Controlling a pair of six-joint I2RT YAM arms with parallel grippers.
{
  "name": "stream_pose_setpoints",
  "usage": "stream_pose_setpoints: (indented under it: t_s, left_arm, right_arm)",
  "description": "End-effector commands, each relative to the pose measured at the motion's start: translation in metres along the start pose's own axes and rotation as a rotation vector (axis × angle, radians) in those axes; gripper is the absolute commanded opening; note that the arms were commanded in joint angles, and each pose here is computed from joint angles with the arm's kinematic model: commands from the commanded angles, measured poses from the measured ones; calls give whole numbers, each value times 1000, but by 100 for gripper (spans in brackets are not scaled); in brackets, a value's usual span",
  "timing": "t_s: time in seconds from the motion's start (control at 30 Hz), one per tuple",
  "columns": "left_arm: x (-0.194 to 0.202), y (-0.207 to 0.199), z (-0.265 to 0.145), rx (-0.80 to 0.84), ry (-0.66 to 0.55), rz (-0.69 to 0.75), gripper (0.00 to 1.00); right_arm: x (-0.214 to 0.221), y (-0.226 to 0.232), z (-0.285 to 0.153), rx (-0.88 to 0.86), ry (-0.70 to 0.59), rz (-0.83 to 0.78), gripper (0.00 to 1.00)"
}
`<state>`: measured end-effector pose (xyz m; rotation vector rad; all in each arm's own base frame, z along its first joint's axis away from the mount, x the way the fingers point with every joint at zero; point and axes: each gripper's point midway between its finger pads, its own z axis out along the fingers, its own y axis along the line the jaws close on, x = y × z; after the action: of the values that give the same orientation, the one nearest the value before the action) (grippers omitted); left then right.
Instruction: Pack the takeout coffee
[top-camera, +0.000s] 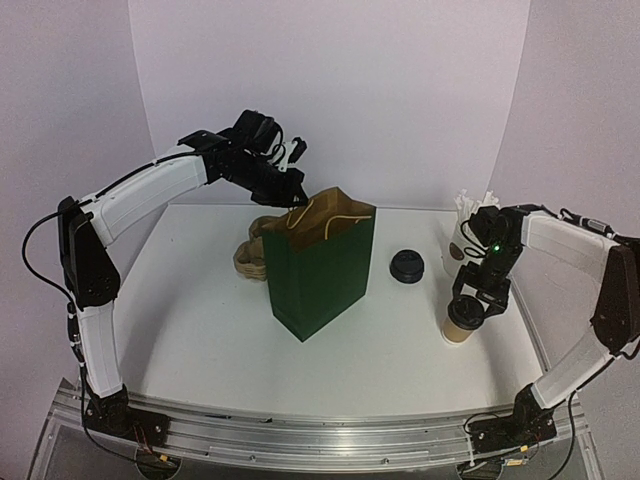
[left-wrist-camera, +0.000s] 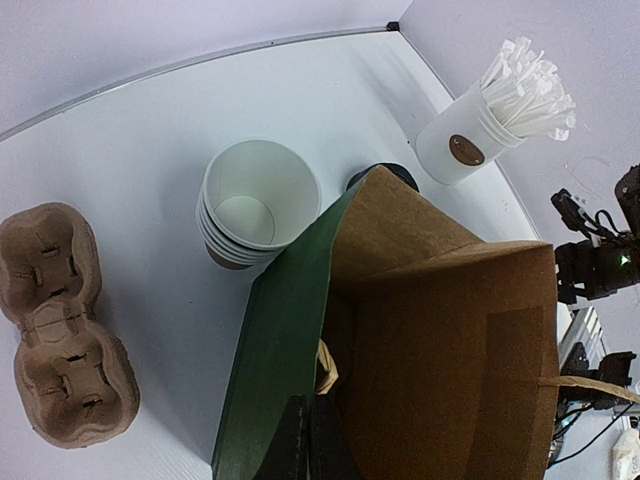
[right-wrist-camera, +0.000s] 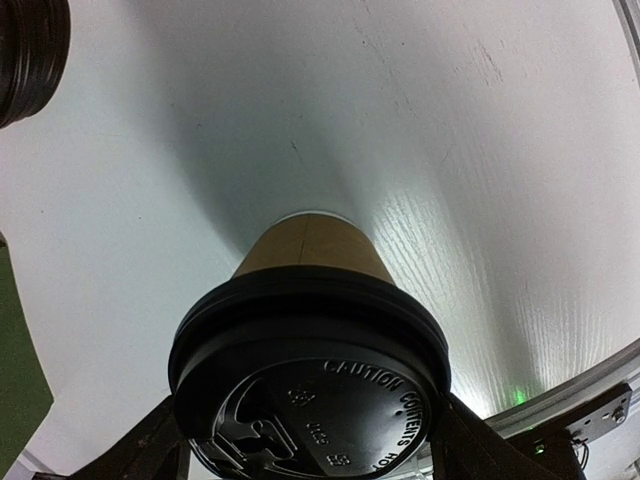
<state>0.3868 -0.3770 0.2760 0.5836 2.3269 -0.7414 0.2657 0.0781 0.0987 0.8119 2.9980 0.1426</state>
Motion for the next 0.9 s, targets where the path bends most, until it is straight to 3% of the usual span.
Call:
stream_pose_setpoints:
  t_s: [0.0,0.37,0.87]
  left_arm:
    - [-15,-7,-2,22,-47,29,0]
    - [-25,-5,-2,3,-91,-8,0]
    - [-51,3,14,-50,-175,-79,0]
  right_arm:
    - [-6,13,-18,-51,-17,-21,78]
    - [-15,29,-71,-98,-59,-96,76]
    - [-41,85,-176,-312,-184,-194,75]
